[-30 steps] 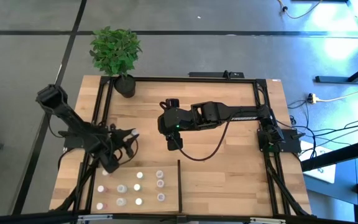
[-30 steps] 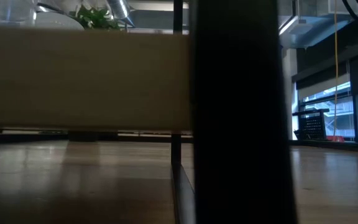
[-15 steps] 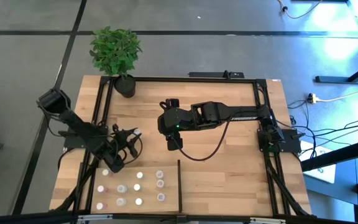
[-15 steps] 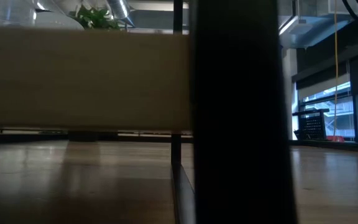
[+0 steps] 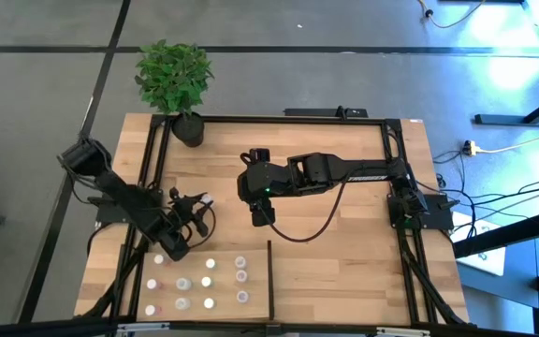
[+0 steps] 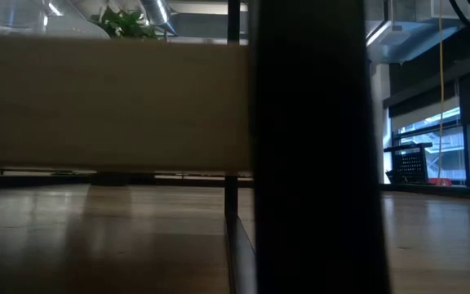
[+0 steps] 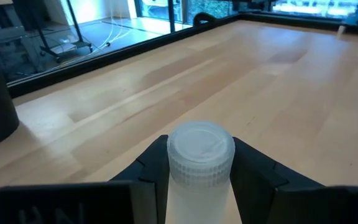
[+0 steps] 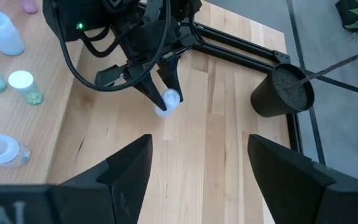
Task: Pick and place medicine bottles onto shelf by color
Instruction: Put the white pill bottle on the shelf aligned with the other white pill bottles
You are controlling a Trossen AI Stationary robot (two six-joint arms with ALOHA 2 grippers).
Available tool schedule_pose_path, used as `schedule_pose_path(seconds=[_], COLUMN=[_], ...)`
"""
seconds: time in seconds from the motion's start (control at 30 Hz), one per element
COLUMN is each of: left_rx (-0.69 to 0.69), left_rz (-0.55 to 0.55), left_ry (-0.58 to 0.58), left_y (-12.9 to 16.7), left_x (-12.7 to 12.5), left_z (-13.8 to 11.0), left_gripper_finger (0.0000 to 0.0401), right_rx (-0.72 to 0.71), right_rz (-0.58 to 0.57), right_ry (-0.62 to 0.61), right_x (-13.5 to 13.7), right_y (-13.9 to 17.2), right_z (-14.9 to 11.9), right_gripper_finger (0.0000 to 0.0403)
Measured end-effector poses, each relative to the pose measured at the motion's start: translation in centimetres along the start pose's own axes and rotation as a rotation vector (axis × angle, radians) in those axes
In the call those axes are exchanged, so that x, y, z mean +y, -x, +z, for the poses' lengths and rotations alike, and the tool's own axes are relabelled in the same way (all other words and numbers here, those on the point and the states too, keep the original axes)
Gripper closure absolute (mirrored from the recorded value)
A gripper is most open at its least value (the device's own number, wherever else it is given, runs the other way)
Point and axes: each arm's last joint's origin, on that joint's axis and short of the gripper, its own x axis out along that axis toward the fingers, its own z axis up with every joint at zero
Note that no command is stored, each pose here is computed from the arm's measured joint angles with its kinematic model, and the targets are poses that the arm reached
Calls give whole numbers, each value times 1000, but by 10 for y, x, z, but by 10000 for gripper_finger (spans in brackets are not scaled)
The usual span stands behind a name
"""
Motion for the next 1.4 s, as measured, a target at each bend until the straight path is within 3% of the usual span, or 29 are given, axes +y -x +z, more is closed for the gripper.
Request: schedule_pose_path(seconds=[0.63, 0.97, 1.4], left_rx=[15, 16, 75], left_rz=[81, 79, 61], left_ry=[71, 72, 81], left_y=[-24, -24, -24], left_x=[-9, -10, -11], left_z=[-26, -27, -29], left_gripper_finger=[284, 280, 170], right_rx=[-1, -1, -1], right_rz=[0, 0, 0], right_ry=[0, 0, 0], right_x=[0, 0, 0], right_y=[0, 0, 0], right_z=[0, 0, 0], right_gripper_finger=[138, 138, 138])
